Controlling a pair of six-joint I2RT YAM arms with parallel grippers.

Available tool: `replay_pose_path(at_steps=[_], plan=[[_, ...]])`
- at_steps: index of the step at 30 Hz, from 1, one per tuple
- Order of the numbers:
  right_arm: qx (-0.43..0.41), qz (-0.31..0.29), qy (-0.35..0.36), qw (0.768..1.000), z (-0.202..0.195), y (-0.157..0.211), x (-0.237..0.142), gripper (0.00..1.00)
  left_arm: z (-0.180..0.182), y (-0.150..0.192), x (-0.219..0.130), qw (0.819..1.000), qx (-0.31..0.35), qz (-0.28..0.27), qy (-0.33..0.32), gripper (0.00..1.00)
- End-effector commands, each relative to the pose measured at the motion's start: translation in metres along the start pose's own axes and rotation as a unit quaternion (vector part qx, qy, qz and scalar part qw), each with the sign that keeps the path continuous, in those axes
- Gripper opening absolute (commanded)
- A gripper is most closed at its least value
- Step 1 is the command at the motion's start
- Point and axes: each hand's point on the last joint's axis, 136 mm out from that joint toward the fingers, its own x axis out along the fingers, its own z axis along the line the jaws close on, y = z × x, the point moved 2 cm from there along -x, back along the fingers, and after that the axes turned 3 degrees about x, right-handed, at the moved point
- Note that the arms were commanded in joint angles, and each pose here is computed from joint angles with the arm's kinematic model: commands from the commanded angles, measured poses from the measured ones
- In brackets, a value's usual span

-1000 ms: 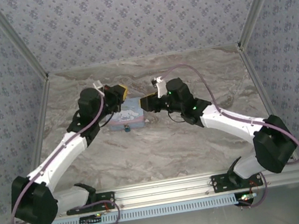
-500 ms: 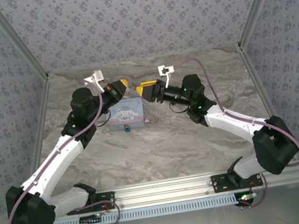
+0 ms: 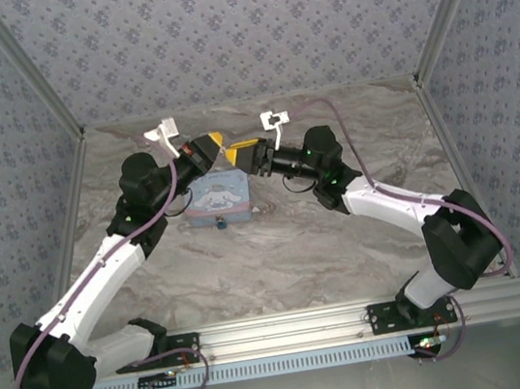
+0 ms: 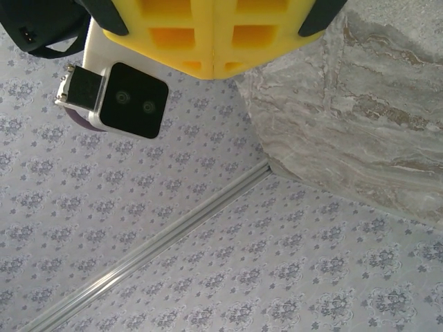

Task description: Unlock the padlock with the key

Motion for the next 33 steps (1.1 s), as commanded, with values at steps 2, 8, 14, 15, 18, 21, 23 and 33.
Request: replay_pose_path(at_steps=[2, 8, 14, 15, 18, 21, 23, 33], plan=[[-0.008, -0.010, -0.033, 0.999, 0.0183, -0.0118, 0.0077, 0.43, -0.0209, -0.0080, -0.0030, 0.999, 0.008, -0.011, 0.037, 0.00], [-0.006, -0.009, -0.038, 0.999, 0.0207, -0.0117, 0.0110, 0.39, -0.0193, -0.0071, -0.0021, 0.999, 0.006, -0.010, 0.036, 0.00], [0.000, -0.011, -0.030, 0.999, 0.0163, -0.0106, 0.0120, 0.31, -0.0185, -0.0067, -0.0014, 0.999, 0.003, -0.010, 0.035, 0.00], [0.002, -0.012, -0.030, 0.999, 0.0164, -0.0101, 0.0126, 0.31, -0.0186, -0.0067, -0.0012, 0.999, 0.003, -0.010, 0.036, 0.00], [0.002, -0.014, -0.030, 0.999, 0.0166, -0.0114, 0.0128, 0.30, -0.0179, -0.0055, -0.0007, 0.999, 0.002, -0.008, 0.036, 0.00], [0.003, -0.017, -0.029, 0.999, 0.0167, -0.0132, 0.0129, 0.28, -0.0184, -0.0051, -0.0007, 0.999, 0.002, -0.007, 0.038, 0.00], [0.004, -0.019, -0.028, 0.999, 0.0167, -0.0135, 0.0128, 0.27, -0.0181, -0.0048, -0.0006, 0.999, 0.003, -0.007, 0.038, 0.00], [0.011, -0.026, -0.029, 0.999, 0.0171, -0.0174, 0.0130, 0.26, -0.0156, -0.0013, 0.0006, 0.999, 0.001, -0.003, 0.040, 0.00]])
